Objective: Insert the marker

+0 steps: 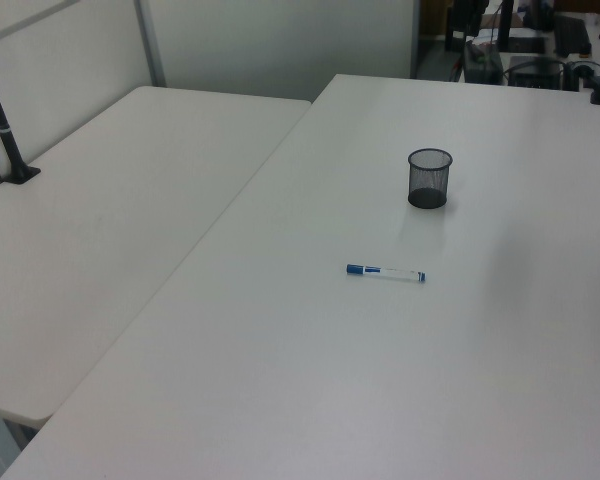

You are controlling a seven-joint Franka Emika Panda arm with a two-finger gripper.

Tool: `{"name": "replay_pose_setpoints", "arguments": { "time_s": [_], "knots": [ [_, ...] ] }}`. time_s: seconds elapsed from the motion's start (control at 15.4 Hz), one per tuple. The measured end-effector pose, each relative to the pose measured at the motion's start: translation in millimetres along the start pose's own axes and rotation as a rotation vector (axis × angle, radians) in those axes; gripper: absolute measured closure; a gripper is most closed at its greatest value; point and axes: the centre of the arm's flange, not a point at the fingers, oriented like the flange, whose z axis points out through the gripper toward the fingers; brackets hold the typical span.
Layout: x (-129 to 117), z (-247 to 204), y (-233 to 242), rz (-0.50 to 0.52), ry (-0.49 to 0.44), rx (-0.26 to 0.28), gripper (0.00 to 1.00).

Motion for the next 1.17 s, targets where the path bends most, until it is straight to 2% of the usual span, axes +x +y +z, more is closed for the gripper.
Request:
{"name": "replay_pose_setpoints", "arguments": {
  "time_s": [0.91, 1.04, 1.17],
  "knots": [
    [-0.2, -0.5, 0.1, -0.008, 0.001, 0.0, 0.0],
    [-0.2, 1.8, 0.0, -0.064, -0.004, 0.0, 0.0],
    [0.2, 7.3, 0.0, -0.172, -0.016, 0.001, 0.0]
  ]
}}
